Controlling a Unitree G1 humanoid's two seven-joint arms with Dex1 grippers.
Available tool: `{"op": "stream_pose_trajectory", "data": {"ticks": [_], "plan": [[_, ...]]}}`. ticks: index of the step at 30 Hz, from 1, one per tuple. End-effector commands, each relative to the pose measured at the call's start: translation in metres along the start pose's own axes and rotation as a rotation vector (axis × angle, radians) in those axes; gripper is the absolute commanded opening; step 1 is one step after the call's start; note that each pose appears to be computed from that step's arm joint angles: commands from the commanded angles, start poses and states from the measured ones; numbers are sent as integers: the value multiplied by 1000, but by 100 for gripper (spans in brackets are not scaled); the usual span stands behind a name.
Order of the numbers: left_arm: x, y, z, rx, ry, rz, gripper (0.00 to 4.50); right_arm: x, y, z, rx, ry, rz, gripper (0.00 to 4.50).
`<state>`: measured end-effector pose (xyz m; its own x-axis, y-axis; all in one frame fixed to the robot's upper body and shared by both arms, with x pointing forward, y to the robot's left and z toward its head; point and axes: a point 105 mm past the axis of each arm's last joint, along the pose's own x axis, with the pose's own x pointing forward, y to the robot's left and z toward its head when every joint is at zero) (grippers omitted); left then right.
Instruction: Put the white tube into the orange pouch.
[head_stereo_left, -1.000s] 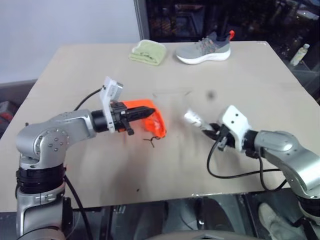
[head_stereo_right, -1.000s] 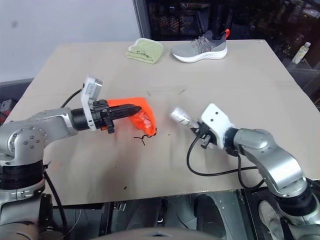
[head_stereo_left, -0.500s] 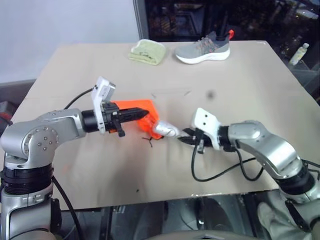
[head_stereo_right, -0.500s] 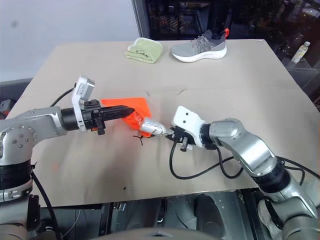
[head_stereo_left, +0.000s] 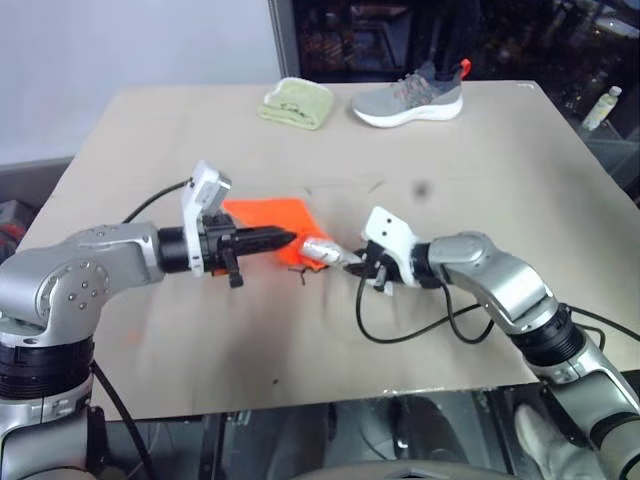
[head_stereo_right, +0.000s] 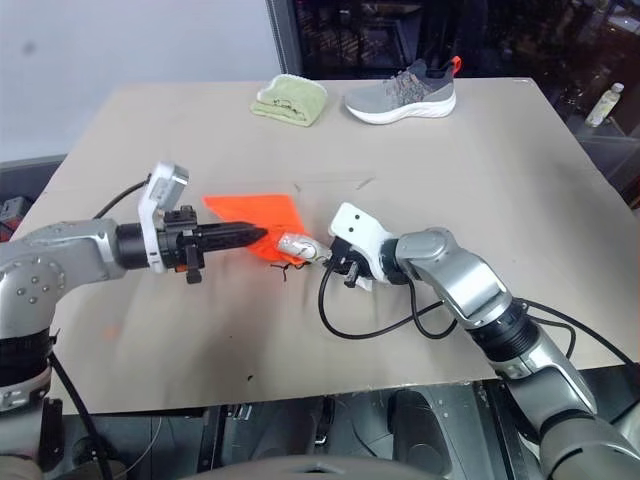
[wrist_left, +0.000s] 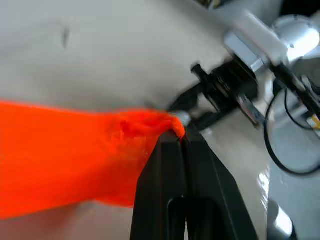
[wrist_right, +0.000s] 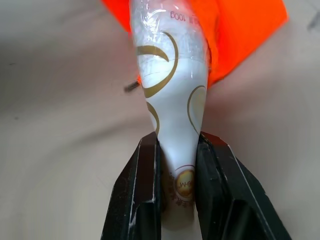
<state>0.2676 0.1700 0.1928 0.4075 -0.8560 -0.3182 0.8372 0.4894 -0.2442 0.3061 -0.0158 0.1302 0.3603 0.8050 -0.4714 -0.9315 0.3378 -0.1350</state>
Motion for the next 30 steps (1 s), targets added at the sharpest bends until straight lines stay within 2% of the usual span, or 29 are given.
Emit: {"op": "stream_pose_trajectory", "data": {"ticks": [1,7,11,15,19,22,26,30], "plan": [[-3,-12,5,44,6,-48,0,-11,-7,17,-12,-51,-23,88],[1,-7,5,77,15,-32,0,-10,-3,23,-55,-31,13,88],[18,1,13,120,-15,3,0,14,14,38,-211,2,100,88],[25,0,5,124,27,1,0,35,8,46,-336,67,93,88],[25,5,-2,128,51,42,0,36,15,53,-414,63,160,88],[24,11,-3,132,43,88,0,30,14,47,-488,108,196,88],[20,17,0,137,19,134,0,20,7,42,-497,123,206,88],[24,5,-1,139,7,88,0,26,5,46,-487,110,200,88]]}}
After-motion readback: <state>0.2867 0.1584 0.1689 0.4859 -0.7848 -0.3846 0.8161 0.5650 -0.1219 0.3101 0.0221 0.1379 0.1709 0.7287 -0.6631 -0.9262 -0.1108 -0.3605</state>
